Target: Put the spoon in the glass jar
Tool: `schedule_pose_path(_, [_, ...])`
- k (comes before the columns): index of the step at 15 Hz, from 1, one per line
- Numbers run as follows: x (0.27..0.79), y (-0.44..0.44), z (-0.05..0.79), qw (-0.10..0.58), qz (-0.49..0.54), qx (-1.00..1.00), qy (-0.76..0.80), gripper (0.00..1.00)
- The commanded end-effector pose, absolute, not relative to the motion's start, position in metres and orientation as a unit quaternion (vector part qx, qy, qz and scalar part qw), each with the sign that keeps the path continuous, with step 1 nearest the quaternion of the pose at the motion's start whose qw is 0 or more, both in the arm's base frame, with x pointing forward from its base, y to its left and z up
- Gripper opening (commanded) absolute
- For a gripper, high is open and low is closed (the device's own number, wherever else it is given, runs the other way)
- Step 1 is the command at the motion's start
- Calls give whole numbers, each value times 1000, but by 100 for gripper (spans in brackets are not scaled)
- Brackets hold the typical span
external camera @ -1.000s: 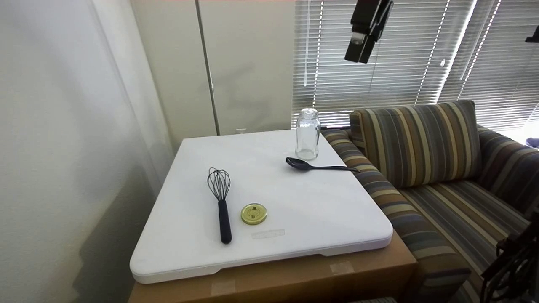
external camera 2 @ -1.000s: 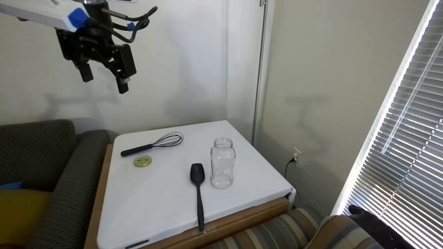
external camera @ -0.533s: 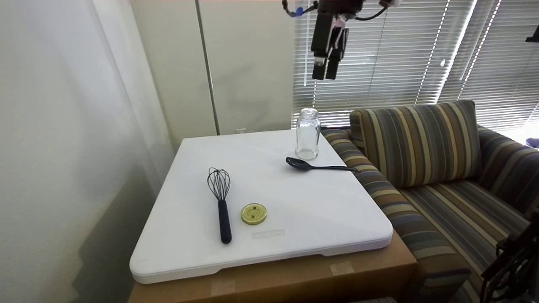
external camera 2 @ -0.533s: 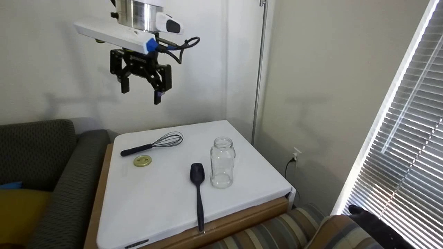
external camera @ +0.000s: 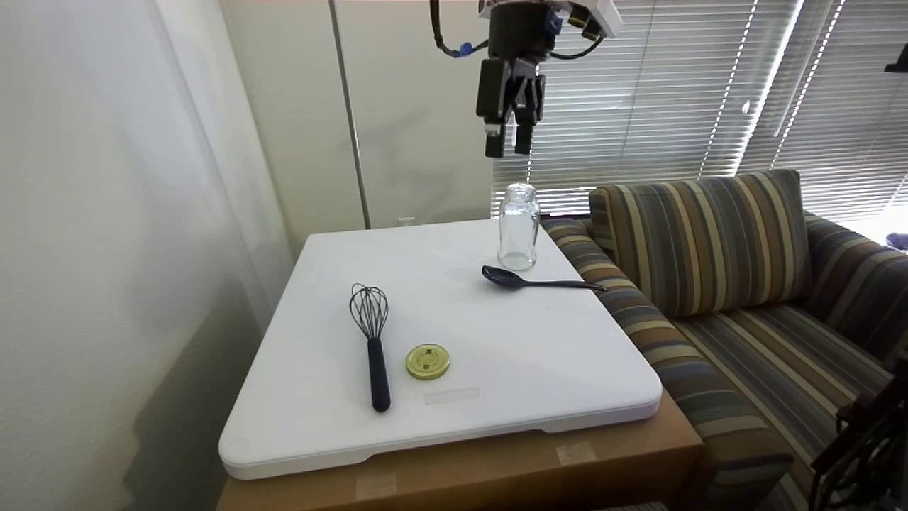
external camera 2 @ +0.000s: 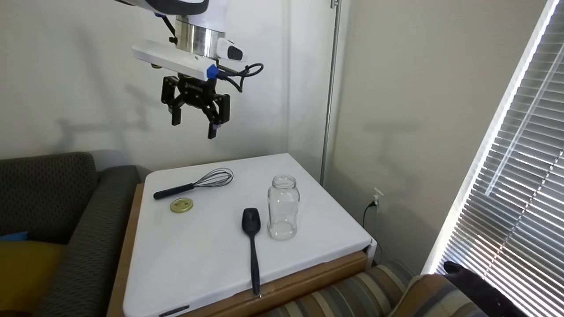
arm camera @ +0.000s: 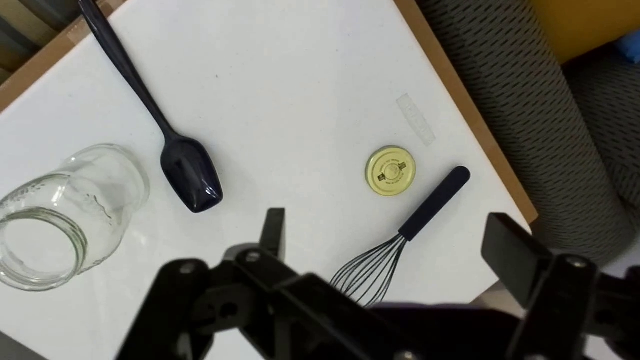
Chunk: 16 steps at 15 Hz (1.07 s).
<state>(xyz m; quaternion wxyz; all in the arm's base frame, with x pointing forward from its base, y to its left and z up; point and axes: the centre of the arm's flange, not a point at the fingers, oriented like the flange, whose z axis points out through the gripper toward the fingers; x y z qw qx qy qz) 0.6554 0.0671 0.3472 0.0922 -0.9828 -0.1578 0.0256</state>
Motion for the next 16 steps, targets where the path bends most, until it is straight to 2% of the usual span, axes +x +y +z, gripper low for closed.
schedule_pose_path(1, [663,90,337,24,48,-994,-95,100])
schedule_pose_path(3, [671,110,316,-5,65,-997,-43,100])
schedule_pose_path(7, [681,147,268,-15,111,-993,43,100])
schedule_pose_path(16, [693,130,186,-54,113,-982,139,100])
